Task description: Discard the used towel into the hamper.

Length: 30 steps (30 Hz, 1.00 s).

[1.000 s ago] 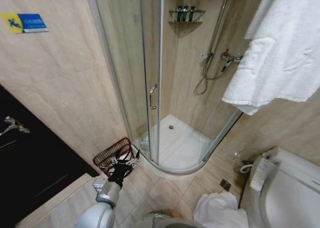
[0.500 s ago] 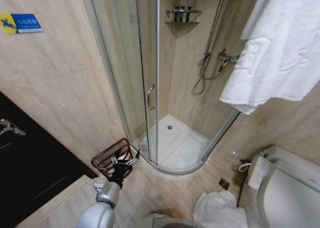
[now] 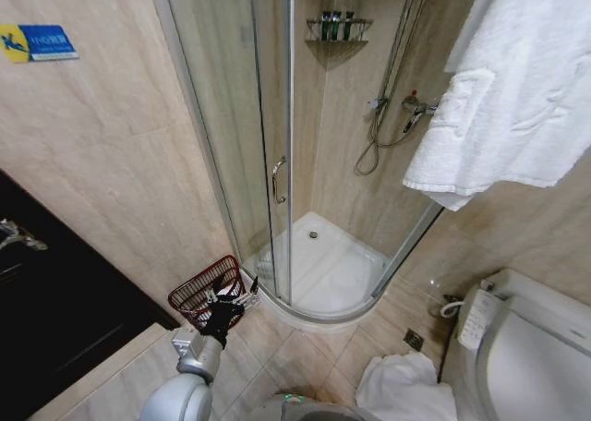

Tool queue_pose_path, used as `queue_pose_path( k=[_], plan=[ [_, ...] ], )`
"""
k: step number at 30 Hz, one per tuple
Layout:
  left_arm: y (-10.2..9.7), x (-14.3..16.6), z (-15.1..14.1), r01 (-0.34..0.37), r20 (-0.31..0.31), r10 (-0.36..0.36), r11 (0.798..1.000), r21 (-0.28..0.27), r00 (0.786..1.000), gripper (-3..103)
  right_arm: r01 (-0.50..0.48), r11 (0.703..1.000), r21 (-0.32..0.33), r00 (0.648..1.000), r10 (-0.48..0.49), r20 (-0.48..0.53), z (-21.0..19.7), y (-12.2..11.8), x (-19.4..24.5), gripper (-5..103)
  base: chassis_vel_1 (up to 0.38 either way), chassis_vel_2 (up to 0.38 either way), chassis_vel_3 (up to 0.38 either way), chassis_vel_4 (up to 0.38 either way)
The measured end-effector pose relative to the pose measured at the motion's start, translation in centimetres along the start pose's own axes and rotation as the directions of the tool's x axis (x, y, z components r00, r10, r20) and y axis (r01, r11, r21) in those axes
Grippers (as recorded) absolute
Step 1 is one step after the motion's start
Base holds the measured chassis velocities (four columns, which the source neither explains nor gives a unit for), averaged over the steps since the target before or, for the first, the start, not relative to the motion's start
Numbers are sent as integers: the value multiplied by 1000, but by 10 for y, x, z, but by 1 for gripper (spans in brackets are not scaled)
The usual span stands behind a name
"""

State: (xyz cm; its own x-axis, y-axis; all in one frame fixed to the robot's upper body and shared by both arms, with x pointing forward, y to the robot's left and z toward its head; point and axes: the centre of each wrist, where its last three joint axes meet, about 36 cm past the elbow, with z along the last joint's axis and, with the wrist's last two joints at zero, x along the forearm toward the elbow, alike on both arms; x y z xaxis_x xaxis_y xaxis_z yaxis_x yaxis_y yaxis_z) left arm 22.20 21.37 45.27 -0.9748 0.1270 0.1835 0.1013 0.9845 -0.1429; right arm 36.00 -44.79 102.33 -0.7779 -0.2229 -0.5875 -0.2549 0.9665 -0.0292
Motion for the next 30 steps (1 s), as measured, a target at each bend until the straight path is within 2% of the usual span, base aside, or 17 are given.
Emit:
queue_pose_path(
  k=[4,8,10,12,15,16,19,20,22,24,25,26,27,28,29,30],
  plan=[
    [0,0,0,0,0,0,1000,0,1000,100,-7,1000,13,1000,8,-26,-5,2,-16,101,0,0,0,0],
    [0,0,0,0,0,0,1000,0,1000,100,-4,999,35,999,5,-47,-5,8,-37,94,0,0,0,0],
    [0,0,0,0,0,0,1000,0,1000,100,0,998,67,997,5,-75,-3,16,-61,91,0,0,0,0],
    [0,0,0,0,0,0,1000,0,1000,100,-2,997,74,997,8,-79,-3,16,-64,91,0,0,0,0],
    [0,0,0,0,0,0,1000,0,1000,100,-20,993,113,995,31,-93,-2,17,-75,75,0,0,0,0],
    [0,0,0,0,0,0,1000,0,1000,100,-20,993,113,995,31,-93,-2,17,-75,75,0,0,0,0],
    [0,0,0,0,0,0,1000,0,1000,100,-28,991,129,994,41,-99,0,18,-75,58,0,0,0,0],
    [0,0,0,0,0,0,1000,0,1000,100,-28,991,129,994,41,-99,0,18,-75,58,0,0,0,0],
    [0,0,0,0,0,0,1000,0,1000,100,-25,990,140,994,39,-101,0,19,-72,47,0,0,0,0],
    [0,0,0,0,0,0,1000,0,1000,100,-23,990,142,994,38,-101,0,20,-72,47,0,0,0,0],
    [0,0,0,0,0,0,1000,0,1000,100,-23,989,143,994,37,-100,0,20,-72,41,0,0,0,0],
    [0,0,0,0,0,0,1000,0,1000,100,-22,989,145,994,37,-99,0,20,-72,41,0,0,0,0],
    [0,0,0,0,0,0,1000,0,1000,100,-20,989,147,995,35,-96,0,21,-72,31,0,0,0,0],
    [0,0,0,0,0,0,1000,0,1000,100,-17,989,147,995,30,-92,1,21,-72,25,0,0,0,0],
    [0,0,0,0,0,0,1000,0,1000,100,-17,989,147,995,30,-92,1,21,-72,25,0,0,0,0],
    [0,0,0,0,0,0,1000,0,1000,100,-11,989,148,996,24,-88,2,20,-72,20,0,0,0,0]
  ],
)
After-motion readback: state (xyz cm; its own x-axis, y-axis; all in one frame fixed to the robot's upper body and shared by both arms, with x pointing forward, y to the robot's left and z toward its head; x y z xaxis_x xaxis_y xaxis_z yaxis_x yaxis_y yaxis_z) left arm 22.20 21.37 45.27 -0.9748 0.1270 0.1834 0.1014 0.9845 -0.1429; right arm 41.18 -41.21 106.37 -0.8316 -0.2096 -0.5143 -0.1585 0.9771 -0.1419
